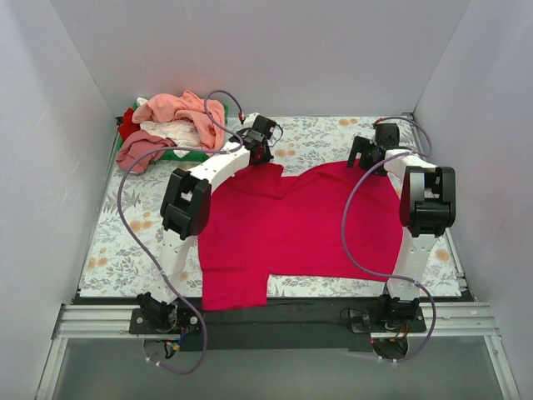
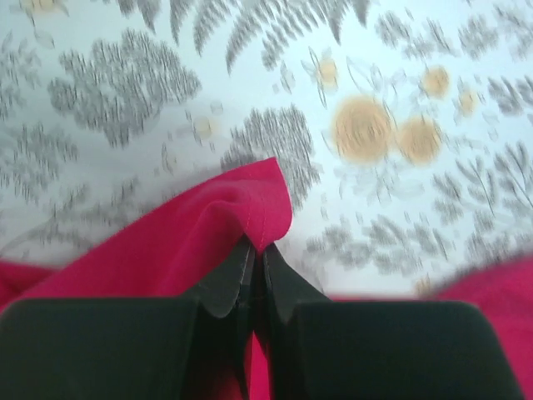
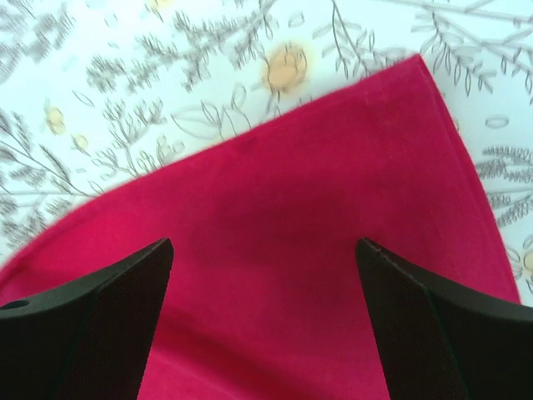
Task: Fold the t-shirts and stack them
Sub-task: Flatten the tshirt out
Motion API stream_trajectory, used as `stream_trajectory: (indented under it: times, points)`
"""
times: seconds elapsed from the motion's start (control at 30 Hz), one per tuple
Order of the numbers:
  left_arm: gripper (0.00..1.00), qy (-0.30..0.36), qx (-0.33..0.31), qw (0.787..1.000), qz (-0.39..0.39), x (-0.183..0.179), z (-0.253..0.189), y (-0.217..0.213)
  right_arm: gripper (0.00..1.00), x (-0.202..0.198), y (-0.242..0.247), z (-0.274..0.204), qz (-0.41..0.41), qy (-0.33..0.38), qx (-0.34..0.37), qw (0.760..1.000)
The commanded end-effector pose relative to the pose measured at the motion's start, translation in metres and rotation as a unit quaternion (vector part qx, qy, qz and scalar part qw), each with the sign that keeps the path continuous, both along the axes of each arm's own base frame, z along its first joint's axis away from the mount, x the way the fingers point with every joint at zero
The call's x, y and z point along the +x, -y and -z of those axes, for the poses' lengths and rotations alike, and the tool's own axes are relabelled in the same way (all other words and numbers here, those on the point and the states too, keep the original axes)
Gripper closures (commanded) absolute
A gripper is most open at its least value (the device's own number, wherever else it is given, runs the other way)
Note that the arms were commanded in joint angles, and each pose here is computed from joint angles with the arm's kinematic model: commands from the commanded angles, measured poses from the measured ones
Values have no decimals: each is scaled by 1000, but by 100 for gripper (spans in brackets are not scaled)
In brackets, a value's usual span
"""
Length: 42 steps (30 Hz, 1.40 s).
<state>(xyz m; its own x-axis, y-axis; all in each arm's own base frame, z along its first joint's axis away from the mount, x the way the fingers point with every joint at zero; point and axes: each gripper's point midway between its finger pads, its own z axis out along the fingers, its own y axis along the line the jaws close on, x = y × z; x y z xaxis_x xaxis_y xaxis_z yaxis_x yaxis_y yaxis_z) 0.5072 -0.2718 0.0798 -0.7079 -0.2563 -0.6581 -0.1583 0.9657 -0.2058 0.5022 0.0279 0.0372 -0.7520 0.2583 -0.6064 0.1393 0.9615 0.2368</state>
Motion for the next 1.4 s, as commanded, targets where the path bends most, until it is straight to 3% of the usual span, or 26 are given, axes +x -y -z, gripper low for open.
stream_trajectory:
  times: [0.0, 0.13, 0.2, 0.27, 0.37, 0.43, 0.57, 0.63, 0.73, 0.9, 0.93, 1.0, 1.03, 1.07, 1.17, 1.37]
  points:
    - [100, 48, 0, 998, -39, 48, -17, -24, 3, 20, 11, -11, 24, 19, 10, 999]
    - [100, 89, 21, 994, -64, 93, 8, -33, 3, 22, 23, 5, 47, 1, 7, 999]
    - [100, 125, 4, 989, -74, 116, -8, -31, 3, 20, 32, 10, 59, -9, 7, 998]
    - [92, 152, 22, 985, -82, 128, -2, -35, 3, 21, 43, 16, 75, -16, -2, 997]
    - [91, 201, 16, 977, -72, 146, -8, -30, 3, 23, 51, 17, 78, -16, -6, 997]
    - [78, 245, 4, 968, -53, 157, -16, -20, 3, 25, 56, 18, 79, -15, -13, 997]
    - [73, 284, -7, 958, -26, 170, -25, -9, 3, 30, 65, 13, 75, -7, -26, 997]
    - [60, 307, 4, 951, -29, 177, -33, -11, 2, 34, 72, 11, 79, -7, -33, 996]
    - [9, 321, 26, 946, -30, 181, -46, -15, 2, 42, 79, -1, 72, 6, -38, 997]
    - [8, 314, 40, 947, -60, 167, -73, -33, 2, 38, 104, -33, 94, 18, -99, 990]
    - [8, 326, 18, 943, -58, 160, -103, -31, 2, 33, 107, -33, 93, 16, -104, 990]
    - [7, 296, 11, 954, -42, 143, -85, -32, 2, 30, 103, -48, 81, 28, -97, 992]
    - [7, 303, -9, 953, -25, 133, -108, -27, 2, 29, 101, -53, 67, 33, -100, 992]
    - [6, 277, -4, 961, -18, 121, -87, -30, 2, 21, 100, -48, 62, 24, -100, 993]
    - [6, 265, -28, 964, 5, 92, -102, -31, 2, -3, 105, -48, 68, 12, -120, 990]
    - [5, 153, -48, 984, 83, 50, -46, -14, 2, -6, 63, -53, -8, 27, -34, 999]
